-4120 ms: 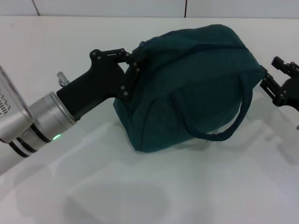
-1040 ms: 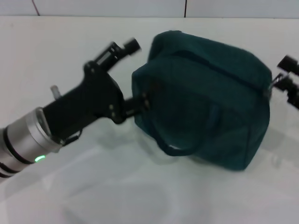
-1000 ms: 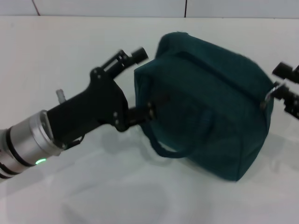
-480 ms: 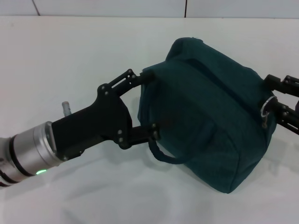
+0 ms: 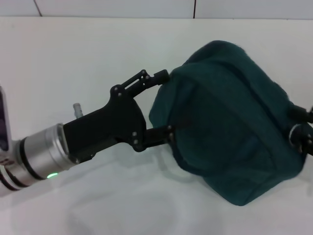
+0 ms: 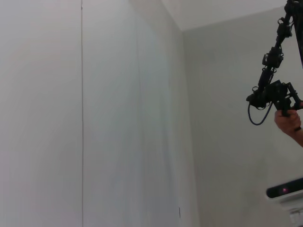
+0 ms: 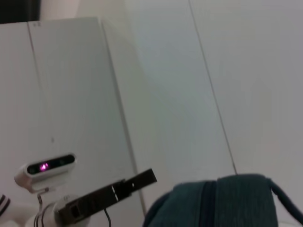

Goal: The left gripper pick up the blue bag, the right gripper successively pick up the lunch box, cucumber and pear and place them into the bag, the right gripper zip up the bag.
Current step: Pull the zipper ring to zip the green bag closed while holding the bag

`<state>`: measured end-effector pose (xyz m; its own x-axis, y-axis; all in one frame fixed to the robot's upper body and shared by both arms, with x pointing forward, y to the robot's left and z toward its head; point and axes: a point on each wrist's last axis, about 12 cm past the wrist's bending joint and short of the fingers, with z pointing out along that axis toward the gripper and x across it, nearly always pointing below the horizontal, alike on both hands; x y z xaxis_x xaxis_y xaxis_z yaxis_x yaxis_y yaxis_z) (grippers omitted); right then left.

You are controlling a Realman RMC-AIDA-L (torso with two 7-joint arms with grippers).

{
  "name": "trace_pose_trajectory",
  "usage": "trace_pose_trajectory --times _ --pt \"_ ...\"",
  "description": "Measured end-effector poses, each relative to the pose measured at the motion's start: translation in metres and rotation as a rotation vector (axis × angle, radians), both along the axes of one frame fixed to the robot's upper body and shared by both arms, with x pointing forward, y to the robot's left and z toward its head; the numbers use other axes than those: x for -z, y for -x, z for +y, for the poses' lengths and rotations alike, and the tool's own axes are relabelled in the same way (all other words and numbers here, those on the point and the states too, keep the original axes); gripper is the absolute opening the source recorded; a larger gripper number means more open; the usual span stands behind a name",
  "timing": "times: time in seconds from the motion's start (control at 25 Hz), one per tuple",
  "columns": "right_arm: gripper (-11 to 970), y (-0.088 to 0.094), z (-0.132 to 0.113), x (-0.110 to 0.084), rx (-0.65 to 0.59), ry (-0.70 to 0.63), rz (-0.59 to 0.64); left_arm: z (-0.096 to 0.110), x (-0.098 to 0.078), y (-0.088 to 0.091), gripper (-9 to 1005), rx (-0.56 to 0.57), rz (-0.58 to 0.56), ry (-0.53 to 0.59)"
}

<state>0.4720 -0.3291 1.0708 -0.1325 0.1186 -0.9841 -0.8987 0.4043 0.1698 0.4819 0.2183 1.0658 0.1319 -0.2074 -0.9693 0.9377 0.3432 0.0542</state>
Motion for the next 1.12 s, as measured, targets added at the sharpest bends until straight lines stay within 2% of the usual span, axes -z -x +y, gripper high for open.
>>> trace_pose_trajectory --times 0.4,0.64,0.84,1.12 --pt "424 0.022 -0.025 0.006 0.036 0.037 0.043 -0.007 -0.001 -0.009 870 0.005 0.001 -0.025" --pt "423 0.034 -0.041 -0.003 0.002 0.032 0.018 -0.010 -0.002 -0.013 870 0.006 -0.002 -0.036" --pt "422 0.043 -0.051 -0.010 0.028 0.017 -0.050 -0.010 -0.002 -0.013 870 0.006 -0.002 -0.036" --pt "421 0.049 -0.060 -0.011 -0.094 0.098 0.023 -0.013 -0.004 -0.015 870 0.017 -0.004 -0.031"
